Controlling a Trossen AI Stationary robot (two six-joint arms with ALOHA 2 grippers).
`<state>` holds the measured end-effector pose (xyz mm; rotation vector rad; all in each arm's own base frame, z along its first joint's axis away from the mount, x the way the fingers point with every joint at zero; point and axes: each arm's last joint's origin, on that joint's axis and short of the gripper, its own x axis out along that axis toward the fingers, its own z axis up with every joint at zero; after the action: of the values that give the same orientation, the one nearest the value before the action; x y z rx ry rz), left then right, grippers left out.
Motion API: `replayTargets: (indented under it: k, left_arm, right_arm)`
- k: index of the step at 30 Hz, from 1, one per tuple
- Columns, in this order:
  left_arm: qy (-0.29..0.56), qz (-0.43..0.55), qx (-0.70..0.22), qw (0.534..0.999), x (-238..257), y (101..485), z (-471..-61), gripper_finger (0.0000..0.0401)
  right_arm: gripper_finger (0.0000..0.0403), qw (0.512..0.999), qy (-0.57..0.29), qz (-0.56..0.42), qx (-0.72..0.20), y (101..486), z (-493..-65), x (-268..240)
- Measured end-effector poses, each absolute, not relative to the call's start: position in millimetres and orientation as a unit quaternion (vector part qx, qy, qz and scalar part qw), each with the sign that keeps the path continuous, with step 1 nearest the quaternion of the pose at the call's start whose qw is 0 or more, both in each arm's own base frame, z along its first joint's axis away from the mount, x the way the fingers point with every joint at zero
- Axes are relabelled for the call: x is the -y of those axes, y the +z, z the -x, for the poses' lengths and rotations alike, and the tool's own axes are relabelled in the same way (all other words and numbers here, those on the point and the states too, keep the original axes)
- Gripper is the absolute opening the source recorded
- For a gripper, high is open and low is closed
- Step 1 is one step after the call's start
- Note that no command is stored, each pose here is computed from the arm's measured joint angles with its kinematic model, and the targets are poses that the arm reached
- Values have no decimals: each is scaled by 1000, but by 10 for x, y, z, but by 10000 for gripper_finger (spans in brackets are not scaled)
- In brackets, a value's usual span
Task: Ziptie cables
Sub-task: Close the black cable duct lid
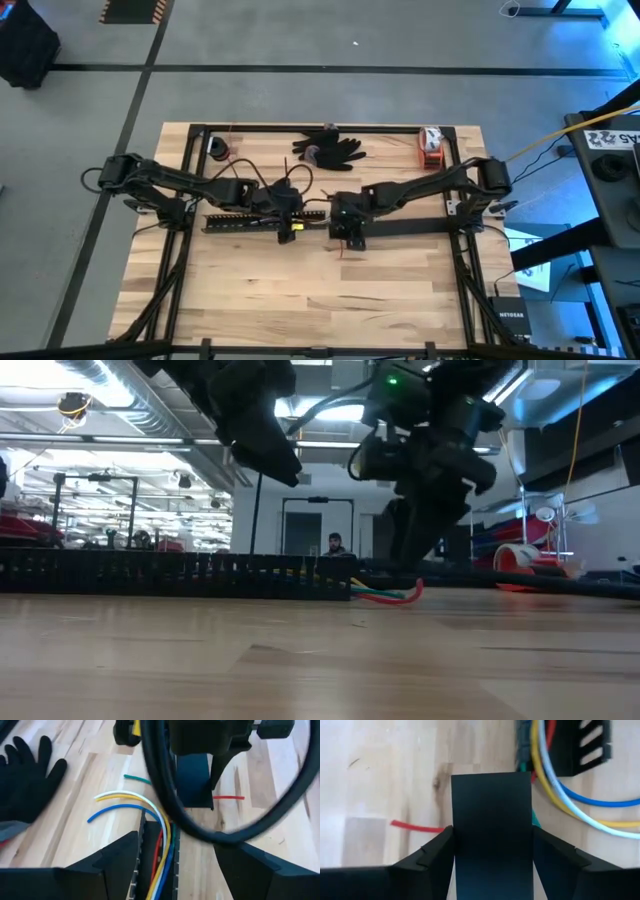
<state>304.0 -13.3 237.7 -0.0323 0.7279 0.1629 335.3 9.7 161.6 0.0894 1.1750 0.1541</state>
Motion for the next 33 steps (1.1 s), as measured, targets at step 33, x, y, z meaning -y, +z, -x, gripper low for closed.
replayTargets:
  k: [33]
  left_arm:
    - [71, -37, -358, 930, 133, 2372, -3047, 253]
  right_arm:
    - [304, 855, -8, -126, -503, 1294, -3186, -231]
